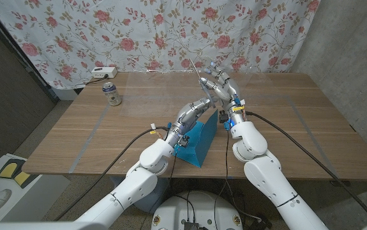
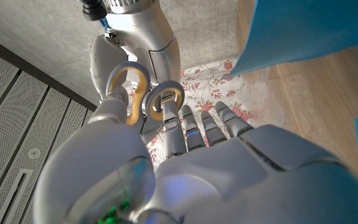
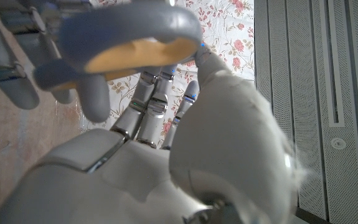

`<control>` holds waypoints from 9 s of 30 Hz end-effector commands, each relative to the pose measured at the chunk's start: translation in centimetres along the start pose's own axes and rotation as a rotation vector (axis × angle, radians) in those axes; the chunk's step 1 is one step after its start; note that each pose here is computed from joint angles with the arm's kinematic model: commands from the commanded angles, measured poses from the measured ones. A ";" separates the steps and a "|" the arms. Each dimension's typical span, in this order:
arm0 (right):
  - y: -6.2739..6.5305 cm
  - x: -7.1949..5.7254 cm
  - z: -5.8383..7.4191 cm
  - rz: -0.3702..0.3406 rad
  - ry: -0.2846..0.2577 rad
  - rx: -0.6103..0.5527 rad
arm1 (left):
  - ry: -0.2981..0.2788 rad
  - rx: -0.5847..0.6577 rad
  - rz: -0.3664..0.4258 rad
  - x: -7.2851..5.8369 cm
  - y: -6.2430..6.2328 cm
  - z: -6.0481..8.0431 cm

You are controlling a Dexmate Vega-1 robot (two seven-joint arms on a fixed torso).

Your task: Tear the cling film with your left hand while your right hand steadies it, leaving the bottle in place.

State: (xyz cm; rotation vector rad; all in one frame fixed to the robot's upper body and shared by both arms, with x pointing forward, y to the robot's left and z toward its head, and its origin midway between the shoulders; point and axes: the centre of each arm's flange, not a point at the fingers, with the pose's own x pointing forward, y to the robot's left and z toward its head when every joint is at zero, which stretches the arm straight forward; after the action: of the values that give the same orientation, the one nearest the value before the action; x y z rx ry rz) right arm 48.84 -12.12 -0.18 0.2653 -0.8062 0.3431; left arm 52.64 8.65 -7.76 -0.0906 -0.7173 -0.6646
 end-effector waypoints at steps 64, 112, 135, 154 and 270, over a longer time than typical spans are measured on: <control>2.1 -1.7 -0.7 -0.091 -0.054 -0.057 | 0.002 -0.001 0.149 -0.6 -0.8 -0.5; 2.3 -2.8 -1.0 -0.125 -0.058 -0.008 | -0.002 -0.021 0.116 -0.6 -2.0 -0.8; 3.7 -3.6 -1.5 -0.139 -0.071 -0.019 | -0.014 -0.033 0.129 -0.5 -2.5 -0.9; 3.7 -3.7 -1.8 -0.147 -0.055 -0.008 | -0.035 -0.048 0.203 -0.9 -2.6 -0.9; 1.2 -2.8 -3.7 -0.102 -0.012 -0.008 | -0.010 -0.197 0.435 -2.1 -2.4 -1.1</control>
State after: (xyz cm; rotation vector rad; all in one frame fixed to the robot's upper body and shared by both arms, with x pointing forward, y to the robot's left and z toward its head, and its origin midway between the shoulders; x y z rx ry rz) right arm 48.30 -9.36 -4.33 0.2972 -0.8116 0.2448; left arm 51.03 7.81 -10.30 -0.4195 -0.6215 -0.3032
